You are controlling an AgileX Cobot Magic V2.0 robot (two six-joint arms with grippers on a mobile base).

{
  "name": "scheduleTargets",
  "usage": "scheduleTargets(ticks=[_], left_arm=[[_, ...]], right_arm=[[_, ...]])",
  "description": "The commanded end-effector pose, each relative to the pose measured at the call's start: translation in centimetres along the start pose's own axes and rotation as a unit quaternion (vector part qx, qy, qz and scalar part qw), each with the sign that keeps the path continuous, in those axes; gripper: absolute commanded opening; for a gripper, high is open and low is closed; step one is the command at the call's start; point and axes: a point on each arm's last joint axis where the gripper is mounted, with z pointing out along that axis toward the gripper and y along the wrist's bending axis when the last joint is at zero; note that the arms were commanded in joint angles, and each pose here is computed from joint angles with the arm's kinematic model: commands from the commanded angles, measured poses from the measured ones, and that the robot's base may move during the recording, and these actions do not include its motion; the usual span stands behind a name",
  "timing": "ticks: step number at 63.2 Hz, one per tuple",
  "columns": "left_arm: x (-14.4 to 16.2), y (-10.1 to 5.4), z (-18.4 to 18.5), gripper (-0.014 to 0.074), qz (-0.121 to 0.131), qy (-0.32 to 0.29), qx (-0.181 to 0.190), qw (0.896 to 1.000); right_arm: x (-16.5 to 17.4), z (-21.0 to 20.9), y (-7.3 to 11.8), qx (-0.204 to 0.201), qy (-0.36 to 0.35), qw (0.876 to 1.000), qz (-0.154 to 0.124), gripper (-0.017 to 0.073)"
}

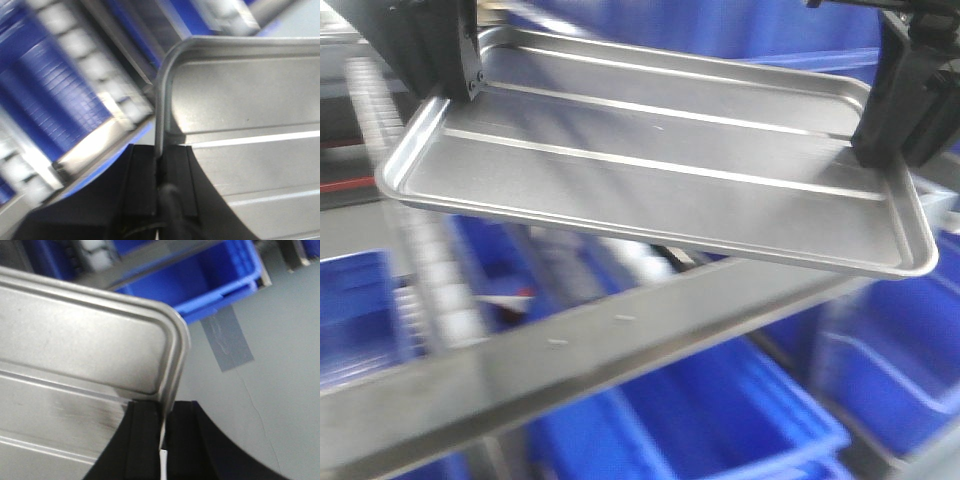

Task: Grab silver tray and stack on right shelf
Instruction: 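Hold the silver tray level with both grippers while the base drives to another shelf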

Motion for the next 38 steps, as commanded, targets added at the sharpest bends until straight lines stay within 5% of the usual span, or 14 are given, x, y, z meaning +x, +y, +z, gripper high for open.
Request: scheduleTargets(ticks=[1,38], left_arm=[[-0.71,0.48,-2.07,-0.0093,0.002,-0.045,0.0,0.999],[-0.71,0.48,-2.07,-0.0093,0.002,-0.045,0.0,0.999]], right_arm=[[-0.73,-1.47,-0.1,0.001,-0.034,0.999,-0.023,0.0057],[-0.73,-1.47,-0.1,0.001,-0.034,0.999,-0.023,0.0057]])
